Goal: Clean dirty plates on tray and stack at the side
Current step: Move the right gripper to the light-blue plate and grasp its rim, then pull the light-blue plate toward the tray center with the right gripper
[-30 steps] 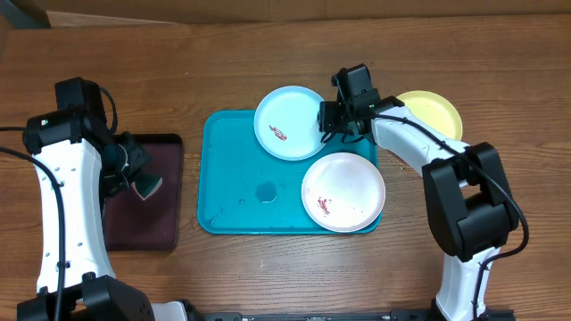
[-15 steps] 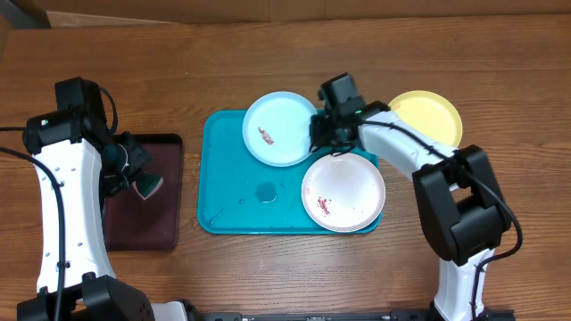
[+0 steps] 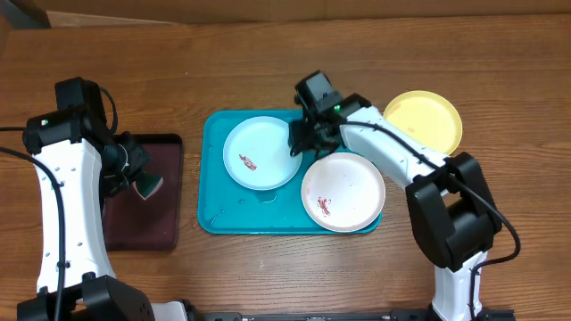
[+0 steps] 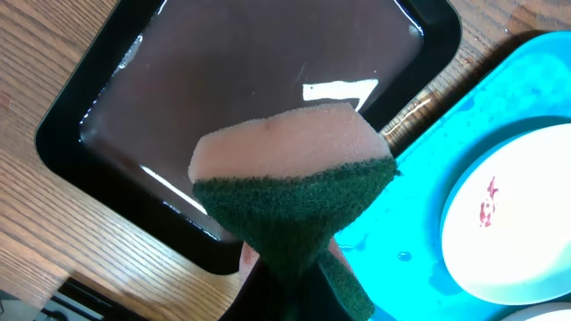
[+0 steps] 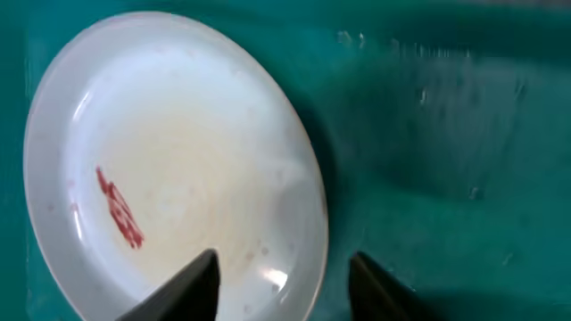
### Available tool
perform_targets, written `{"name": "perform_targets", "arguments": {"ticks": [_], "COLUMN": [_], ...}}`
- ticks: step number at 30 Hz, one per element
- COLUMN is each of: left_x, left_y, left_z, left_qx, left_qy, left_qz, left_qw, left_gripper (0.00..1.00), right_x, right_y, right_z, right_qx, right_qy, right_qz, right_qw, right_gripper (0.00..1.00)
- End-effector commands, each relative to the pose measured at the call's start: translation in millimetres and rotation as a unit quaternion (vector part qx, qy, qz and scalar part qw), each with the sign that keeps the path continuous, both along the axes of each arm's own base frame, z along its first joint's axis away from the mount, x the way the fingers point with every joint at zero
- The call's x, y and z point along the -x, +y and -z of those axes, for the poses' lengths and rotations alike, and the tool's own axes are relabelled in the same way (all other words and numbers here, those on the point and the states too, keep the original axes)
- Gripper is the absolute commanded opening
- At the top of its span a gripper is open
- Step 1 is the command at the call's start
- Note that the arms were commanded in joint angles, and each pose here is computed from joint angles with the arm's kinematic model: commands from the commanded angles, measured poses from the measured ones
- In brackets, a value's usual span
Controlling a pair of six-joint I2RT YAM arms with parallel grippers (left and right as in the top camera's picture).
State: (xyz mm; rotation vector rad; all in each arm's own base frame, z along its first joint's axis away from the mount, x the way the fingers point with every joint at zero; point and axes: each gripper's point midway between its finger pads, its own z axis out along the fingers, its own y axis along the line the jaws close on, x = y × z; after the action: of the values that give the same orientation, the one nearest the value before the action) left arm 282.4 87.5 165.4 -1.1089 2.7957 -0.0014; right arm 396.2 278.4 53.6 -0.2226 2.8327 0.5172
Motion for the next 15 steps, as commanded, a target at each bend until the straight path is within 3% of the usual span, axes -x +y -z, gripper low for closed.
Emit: {"name": "perform_targets", "arguments": {"ticks": [1,6,15], "left_x": [0,0,0], "left_y": [-2,-2,-2], "left_z": [1,1,1], "left_qx": [0.004,0.005,0.005], "left_qy": [0.000,0.000,0.000], "left_qz": [0.010,0.010,0.010], "left_qw": [1.000,1.000,1.000], "left_gripper": [0.04,0.04,0.04], "right_x": [-27,-36,-22], "right_y": [-14,-14,7], "right_z": [-29,-17,29], "right_qx": [0.000,0.002,0.030], "right_qy": [-0.051,-0.060,-0.044], "right_qz": [0.025,0.016,-0.050], "right_qw": [0.998,0.998,0.997], "right_gripper": [0.53,0.51,0.47]}}
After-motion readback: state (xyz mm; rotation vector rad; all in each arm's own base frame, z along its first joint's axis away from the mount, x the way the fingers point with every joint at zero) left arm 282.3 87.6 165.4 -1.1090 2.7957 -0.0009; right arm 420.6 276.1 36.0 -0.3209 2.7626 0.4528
